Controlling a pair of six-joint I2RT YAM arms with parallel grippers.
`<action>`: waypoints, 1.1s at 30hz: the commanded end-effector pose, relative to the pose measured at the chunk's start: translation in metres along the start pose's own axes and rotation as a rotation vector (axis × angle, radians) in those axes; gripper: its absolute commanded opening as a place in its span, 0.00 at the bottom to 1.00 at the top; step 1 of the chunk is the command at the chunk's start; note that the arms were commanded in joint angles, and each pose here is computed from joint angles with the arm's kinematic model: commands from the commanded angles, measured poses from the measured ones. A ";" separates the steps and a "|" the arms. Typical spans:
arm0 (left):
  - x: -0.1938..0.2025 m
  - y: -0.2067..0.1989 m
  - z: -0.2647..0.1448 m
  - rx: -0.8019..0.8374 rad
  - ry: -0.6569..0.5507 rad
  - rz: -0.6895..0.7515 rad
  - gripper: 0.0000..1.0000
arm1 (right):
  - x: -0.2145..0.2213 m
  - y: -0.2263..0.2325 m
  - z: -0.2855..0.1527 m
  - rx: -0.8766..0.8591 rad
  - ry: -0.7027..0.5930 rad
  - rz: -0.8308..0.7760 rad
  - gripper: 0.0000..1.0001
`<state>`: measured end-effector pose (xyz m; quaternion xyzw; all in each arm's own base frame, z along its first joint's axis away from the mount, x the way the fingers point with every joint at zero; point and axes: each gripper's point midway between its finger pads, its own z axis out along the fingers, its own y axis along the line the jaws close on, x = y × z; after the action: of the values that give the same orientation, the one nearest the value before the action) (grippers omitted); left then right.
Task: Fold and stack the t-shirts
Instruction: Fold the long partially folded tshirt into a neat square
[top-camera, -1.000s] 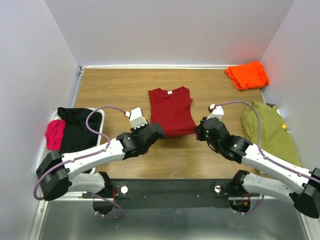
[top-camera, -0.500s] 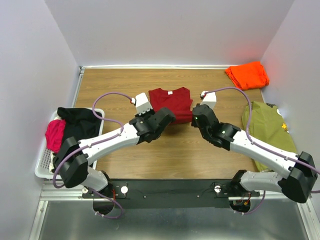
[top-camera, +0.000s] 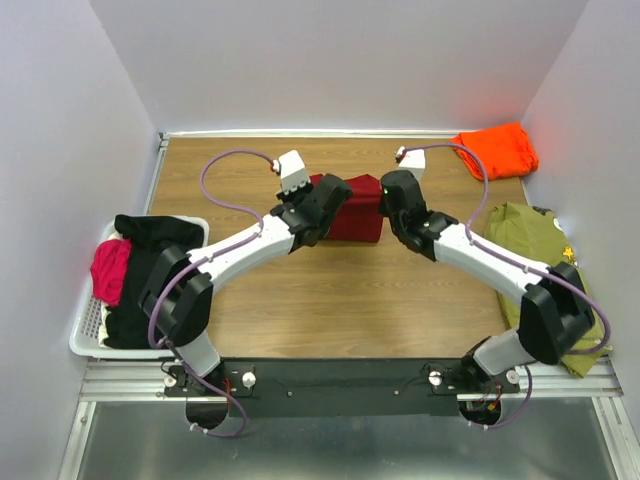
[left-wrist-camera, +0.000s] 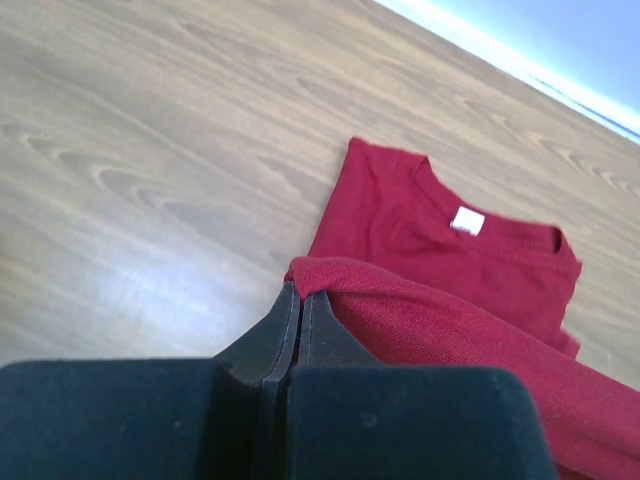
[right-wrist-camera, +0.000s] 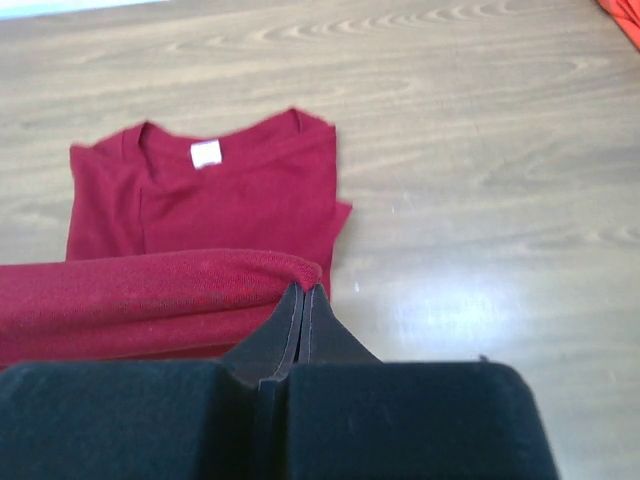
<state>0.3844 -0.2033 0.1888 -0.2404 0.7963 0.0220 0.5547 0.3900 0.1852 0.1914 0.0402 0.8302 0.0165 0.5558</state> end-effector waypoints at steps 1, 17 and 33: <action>-0.030 -0.006 0.033 -0.064 -0.090 0.036 0.00 | -0.022 -0.009 0.040 0.021 -0.036 0.009 0.01; 0.001 -0.062 0.164 -0.017 -0.029 0.178 0.00 | 0.011 -0.013 0.175 0.060 0.051 0.011 0.01; -0.021 -0.074 0.234 0.033 -0.048 0.206 0.65 | 0.003 -0.019 0.215 0.096 0.027 -0.004 0.30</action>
<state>0.6143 -0.2069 0.1015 -0.1315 0.8263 0.0646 0.5438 0.5684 0.1747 0.0833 0.0565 0.8533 -0.0080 0.5182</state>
